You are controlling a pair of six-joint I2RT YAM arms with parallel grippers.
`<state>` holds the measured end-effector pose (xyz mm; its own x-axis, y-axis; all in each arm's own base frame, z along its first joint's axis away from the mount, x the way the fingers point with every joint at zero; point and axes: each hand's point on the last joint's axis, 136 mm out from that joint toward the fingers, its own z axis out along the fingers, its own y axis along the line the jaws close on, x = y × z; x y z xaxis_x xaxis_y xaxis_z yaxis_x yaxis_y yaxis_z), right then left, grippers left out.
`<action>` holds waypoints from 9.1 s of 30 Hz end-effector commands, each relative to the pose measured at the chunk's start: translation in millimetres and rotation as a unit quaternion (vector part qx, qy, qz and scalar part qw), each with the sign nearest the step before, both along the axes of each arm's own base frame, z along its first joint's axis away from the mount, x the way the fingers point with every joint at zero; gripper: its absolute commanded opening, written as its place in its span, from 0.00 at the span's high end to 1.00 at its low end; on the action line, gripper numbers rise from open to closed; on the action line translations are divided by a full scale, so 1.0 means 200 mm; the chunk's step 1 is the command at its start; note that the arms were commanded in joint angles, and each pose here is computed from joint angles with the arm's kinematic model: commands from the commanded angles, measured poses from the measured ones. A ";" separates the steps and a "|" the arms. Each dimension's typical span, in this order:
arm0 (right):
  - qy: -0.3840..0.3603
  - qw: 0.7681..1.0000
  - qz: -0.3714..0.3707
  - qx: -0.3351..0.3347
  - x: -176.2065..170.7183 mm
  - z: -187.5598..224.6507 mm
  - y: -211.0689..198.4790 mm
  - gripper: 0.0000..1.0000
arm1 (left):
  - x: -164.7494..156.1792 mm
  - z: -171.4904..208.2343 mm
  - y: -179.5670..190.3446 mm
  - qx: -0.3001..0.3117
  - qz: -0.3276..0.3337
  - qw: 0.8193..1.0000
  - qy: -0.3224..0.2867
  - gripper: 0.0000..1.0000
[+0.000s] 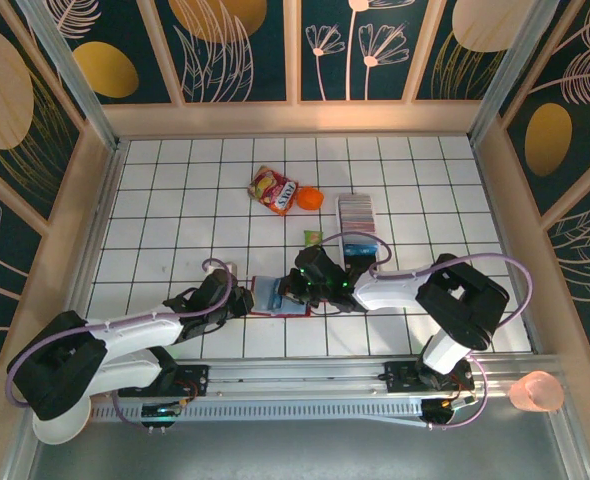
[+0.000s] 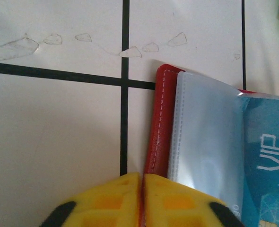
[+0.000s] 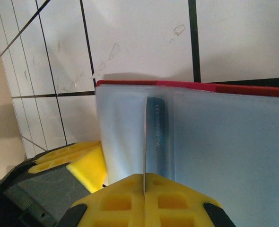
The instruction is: Put the credit cards into the card holder
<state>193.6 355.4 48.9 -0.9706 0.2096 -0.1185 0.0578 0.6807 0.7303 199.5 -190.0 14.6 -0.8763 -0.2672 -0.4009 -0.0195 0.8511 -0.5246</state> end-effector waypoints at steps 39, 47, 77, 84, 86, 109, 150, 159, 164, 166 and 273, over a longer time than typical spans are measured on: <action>0.005 0.999 0.036 0.012 -0.07 -0.03 0.03 1.00 | 0.02 0.04 0.05 0.019 0.022 1.000 -0.011 0.58; 0.008 0.999 0.034 -0.003 -0.06 -0.07 0.02 0.97 | 0.03 -0.01 0.05 0.037 0.022 0.999 -0.003 0.68; -0.009 0.992 0.071 -0.101 -0.04 -0.12 0.07 0.74 | -0.03 -0.09 0.01 0.027 -0.007 0.999 0.030 0.89; -0.018 0.988 0.059 -0.143 -0.04 -0.11 0.00 0.70 | -0.05 -0.09 0.03 0.026 -0.003 0.999 0.030 0.89; -0.016 0.988 0.056 -0.142 -0.04 -0.12 -0.01 0.71 | -0.05 -0.09 0.03 0.024 -0.004 0.999 0.032 0.89; -0.029 0.992 0.061 -0.110 -0.02 -0.05 0.13 0.72 | -0.15 -0.01 -0.13 -0.071 -0.065 0.994 0.044 0.89; -0.034 0.985 0.059 -0.160 -0.09 -0.09 0.04 0.96 | -0.11 -0.05 -0.07 -0.028 -0.044 0.998 0.041 0.93; -0.053 0.980 0.046 -0.186 -0.07 -0.06 0.00 0.92 | -0.10 -0.03 -0.05 -0.020 -0.038 0.998 0.035 0.92; -0.074 0.978 0.020 -0.194 -0.05 0.03 -0.10 0.80 | -0.07 0.00 0.00 -0.002 -0.014 1.000 0.015 0.82; -0.078 0.978 0.015 -0.195 -0.06 0.06 -0.13 0.78 | -0.06 0.03 0.00 -0.002 -0.013 1.000 0.005 0.80; -0.080 0.987 0.001 -0.138 -0.14 0.11 -0.01 0.63 | -0.11 -0.02 -0.07 -0.036 -0.043 0.998 0.034 0.89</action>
